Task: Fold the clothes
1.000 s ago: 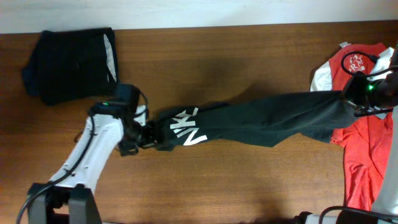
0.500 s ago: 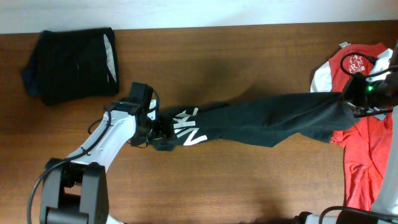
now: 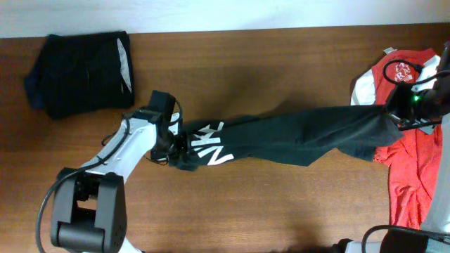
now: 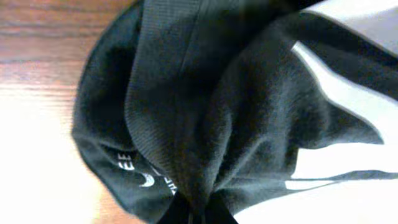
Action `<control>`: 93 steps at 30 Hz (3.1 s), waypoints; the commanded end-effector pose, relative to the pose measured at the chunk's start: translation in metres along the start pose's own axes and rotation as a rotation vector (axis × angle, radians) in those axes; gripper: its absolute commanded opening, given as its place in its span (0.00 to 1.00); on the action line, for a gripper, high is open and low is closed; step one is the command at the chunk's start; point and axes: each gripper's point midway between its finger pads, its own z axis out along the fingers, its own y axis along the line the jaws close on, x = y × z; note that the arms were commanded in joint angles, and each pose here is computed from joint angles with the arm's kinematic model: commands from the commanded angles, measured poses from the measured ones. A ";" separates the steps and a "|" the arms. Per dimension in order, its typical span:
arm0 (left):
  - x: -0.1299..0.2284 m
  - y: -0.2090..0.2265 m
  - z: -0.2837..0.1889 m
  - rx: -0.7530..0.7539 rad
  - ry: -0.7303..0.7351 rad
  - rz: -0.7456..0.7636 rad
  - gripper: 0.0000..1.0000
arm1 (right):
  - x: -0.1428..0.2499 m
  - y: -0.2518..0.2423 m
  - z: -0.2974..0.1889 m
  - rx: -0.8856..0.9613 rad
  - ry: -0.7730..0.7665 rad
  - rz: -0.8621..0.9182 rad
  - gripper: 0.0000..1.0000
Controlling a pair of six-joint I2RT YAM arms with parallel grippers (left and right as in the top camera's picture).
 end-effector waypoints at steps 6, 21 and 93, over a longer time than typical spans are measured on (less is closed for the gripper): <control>-0.002 -0.011 -0.153 -0.067 -0.219 0.019 0.01 | 0.013 0.008 -0.040 -0.035 -0.088 -0.020 0.04; 0.036 0.016 -0.371 -0.144 -0.730 -0.148 0.00 | 0.035 0.033 -0.167 -0.138 -0.362 -0.095 0.04; -0.016 0.013 -0.134 -0.177 -0.046 -0.085 0.01 | -0.014 0.045 0.129 0.096 0.220 -0.204 0.99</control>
